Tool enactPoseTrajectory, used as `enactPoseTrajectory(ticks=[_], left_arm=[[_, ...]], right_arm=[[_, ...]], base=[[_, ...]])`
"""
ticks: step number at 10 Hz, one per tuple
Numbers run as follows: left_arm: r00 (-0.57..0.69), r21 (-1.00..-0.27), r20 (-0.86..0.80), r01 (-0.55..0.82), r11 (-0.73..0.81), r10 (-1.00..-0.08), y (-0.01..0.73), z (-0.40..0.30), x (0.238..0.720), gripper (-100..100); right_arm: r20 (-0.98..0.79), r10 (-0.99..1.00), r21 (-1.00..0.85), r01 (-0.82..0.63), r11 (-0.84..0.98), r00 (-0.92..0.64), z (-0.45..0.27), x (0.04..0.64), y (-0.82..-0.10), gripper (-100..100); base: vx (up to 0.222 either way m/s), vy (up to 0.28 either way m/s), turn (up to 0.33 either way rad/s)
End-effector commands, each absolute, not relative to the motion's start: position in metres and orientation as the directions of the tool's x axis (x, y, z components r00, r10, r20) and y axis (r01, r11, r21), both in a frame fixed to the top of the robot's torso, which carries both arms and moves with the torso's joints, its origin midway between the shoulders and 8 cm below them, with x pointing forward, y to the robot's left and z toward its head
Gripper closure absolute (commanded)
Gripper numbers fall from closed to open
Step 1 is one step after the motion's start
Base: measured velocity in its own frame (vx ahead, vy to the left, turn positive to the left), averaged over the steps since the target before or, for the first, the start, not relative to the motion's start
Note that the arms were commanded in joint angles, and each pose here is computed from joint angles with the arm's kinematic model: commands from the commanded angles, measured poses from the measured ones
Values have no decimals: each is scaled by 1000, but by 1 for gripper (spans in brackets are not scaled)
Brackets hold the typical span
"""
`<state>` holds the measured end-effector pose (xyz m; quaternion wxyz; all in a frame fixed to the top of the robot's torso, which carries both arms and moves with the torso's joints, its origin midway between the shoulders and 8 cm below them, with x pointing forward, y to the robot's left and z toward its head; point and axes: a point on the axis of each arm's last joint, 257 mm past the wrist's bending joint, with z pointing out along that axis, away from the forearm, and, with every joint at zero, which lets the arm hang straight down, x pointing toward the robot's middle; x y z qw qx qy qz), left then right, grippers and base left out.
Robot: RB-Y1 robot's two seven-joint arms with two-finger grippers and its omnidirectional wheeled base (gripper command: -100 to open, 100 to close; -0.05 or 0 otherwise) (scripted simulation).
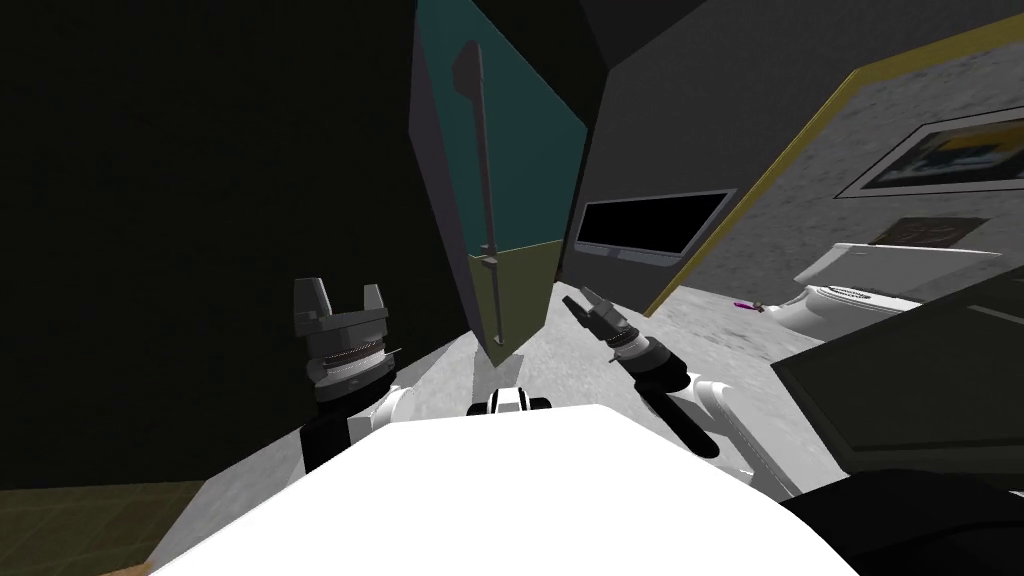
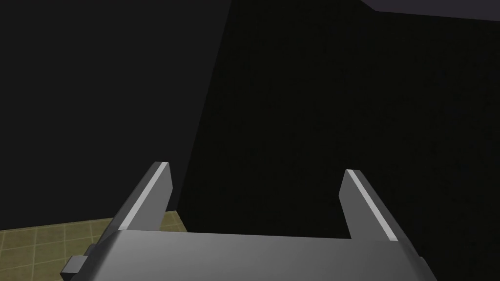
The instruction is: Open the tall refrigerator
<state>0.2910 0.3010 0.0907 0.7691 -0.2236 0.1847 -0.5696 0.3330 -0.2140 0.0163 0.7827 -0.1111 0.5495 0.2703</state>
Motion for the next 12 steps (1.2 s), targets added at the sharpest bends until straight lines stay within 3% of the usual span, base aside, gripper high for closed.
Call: enactPoseTrajectory(ticks=[1,12], left_arm=[[283,-554,-29,793,251,-959,301,91,291,0],[283,-554,-29,793,251,-959,301,91,291,0]], right_arm=[[-943,208,49,-509,859,260,9,337,-219,-100],[-933,-234,-320,-337,885,273,-15,352,-261,-100]], base=[[77,135,-103],[82,166,-113]])
